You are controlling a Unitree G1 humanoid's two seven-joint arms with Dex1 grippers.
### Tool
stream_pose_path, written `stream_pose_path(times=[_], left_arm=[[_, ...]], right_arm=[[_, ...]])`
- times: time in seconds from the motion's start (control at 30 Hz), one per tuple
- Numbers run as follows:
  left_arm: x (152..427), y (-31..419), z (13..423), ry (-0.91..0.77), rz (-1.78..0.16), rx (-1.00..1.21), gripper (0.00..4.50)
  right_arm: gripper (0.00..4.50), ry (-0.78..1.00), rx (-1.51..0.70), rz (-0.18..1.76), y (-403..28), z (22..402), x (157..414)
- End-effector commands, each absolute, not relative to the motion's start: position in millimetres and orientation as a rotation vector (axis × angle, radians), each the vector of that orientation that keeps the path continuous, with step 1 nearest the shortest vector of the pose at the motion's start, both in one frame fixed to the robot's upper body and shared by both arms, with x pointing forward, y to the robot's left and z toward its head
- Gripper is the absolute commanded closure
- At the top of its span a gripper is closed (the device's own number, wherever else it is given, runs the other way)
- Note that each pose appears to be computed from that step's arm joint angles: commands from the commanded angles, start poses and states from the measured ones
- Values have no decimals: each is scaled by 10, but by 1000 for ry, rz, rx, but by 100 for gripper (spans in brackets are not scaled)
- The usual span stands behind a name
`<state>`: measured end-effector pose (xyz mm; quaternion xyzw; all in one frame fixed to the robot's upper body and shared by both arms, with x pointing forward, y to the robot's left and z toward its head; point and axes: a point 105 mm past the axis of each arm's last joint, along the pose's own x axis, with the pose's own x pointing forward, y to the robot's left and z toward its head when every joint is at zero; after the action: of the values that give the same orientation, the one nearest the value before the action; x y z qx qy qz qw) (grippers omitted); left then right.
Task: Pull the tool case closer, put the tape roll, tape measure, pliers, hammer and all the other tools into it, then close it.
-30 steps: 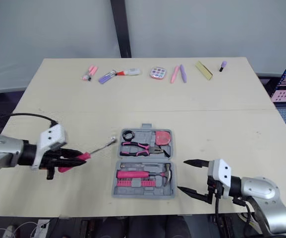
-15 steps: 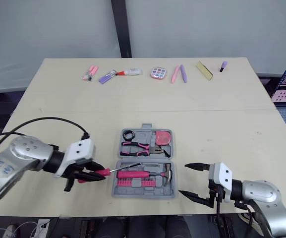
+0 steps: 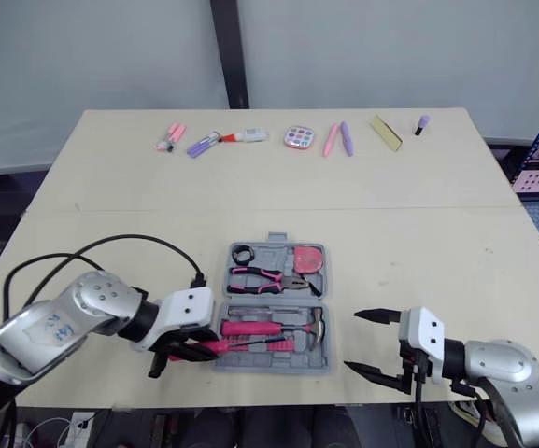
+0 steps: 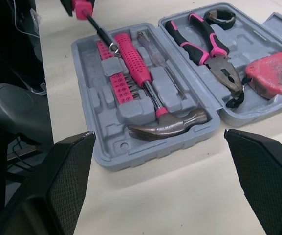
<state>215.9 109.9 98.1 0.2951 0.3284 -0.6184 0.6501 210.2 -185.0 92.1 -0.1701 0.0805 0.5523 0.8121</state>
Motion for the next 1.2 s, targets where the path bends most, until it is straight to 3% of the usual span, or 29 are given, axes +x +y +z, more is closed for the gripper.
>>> stream_pose_path(times=[0.03, 0.47, 1.2], left_arm=[[2173, 967, 981, 711, -1420, 737, 392], [2280, 706, 917, 747, -1464, 857, 392], [2266, 454, 766, 831, -1410, 868, 392]], right_arm=[[0, 160, -370, 1189, -1868, 977, 2097], [0, 170, -379, 1180, -1903, 977, 2067], [0, 206, -398, 1196, -1973, 954, 1939]])
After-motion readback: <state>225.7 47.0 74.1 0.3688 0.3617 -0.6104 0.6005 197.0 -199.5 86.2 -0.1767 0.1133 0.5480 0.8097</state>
